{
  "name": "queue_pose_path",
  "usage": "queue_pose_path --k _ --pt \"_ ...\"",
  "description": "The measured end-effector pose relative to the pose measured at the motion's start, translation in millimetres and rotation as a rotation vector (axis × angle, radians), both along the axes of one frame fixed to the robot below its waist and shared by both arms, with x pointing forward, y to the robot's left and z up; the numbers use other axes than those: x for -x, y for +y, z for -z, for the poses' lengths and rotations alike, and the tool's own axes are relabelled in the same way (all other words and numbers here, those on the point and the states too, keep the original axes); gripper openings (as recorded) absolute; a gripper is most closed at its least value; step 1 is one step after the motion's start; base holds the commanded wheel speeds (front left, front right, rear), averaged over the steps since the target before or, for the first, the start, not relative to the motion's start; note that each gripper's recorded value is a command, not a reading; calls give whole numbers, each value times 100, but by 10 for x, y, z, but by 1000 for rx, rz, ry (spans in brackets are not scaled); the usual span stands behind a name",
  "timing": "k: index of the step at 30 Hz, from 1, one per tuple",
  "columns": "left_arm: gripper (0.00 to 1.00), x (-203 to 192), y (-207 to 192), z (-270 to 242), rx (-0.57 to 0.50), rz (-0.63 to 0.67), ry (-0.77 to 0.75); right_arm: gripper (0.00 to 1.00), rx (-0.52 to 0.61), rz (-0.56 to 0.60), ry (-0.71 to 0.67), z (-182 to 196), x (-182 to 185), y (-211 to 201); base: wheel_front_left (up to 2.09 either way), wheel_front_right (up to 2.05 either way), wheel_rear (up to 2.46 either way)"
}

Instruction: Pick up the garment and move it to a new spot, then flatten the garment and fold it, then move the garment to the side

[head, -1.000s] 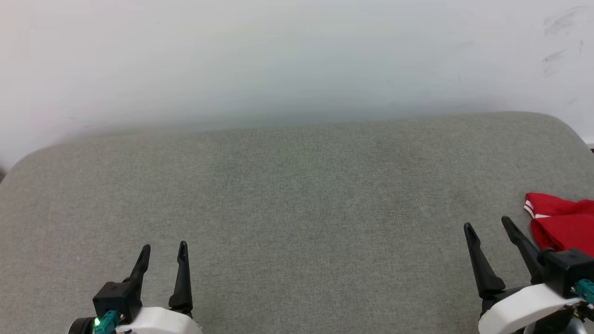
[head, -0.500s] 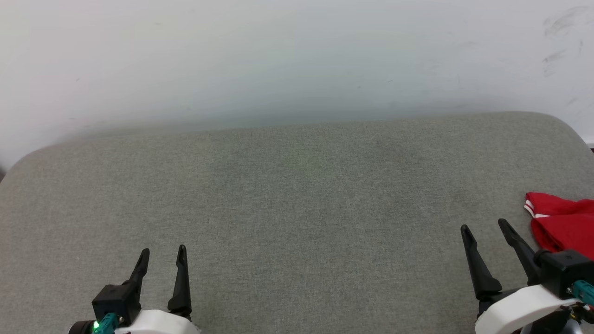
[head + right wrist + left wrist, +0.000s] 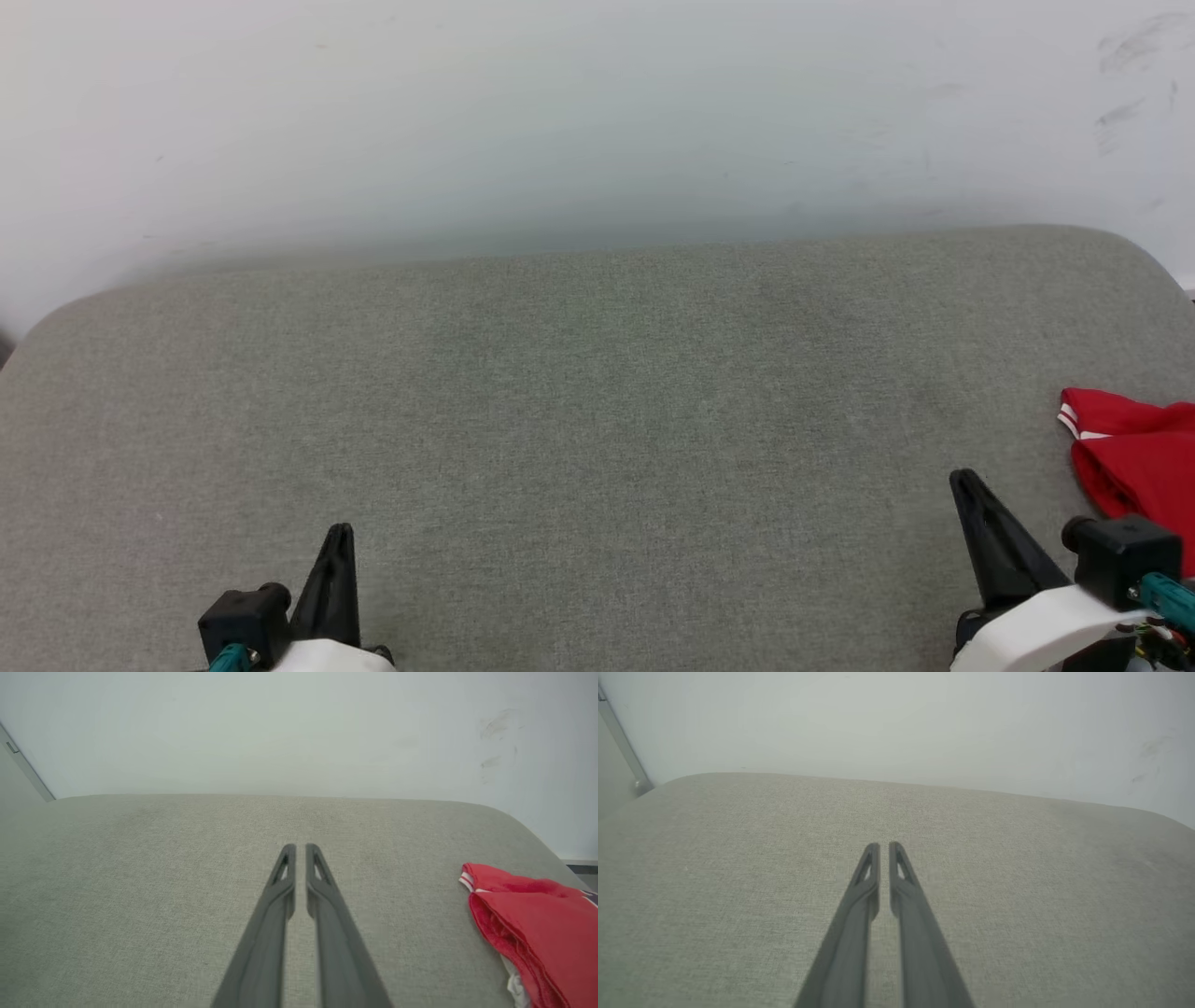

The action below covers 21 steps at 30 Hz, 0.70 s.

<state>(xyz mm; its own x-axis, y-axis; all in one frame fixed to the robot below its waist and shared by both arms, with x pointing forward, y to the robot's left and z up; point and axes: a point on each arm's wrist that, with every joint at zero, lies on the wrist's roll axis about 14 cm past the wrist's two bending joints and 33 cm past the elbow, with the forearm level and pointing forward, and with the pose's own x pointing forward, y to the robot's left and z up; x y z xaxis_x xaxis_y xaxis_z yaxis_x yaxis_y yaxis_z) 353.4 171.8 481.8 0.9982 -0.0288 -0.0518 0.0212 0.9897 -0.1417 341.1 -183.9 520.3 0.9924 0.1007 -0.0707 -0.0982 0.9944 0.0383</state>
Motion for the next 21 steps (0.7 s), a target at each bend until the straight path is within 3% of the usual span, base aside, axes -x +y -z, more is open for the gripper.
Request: queue_pose_path --k 21 --pt "0 -71 101 133 364 -70 115 0 -403 23 34 83 -87 -18 0 0 0"
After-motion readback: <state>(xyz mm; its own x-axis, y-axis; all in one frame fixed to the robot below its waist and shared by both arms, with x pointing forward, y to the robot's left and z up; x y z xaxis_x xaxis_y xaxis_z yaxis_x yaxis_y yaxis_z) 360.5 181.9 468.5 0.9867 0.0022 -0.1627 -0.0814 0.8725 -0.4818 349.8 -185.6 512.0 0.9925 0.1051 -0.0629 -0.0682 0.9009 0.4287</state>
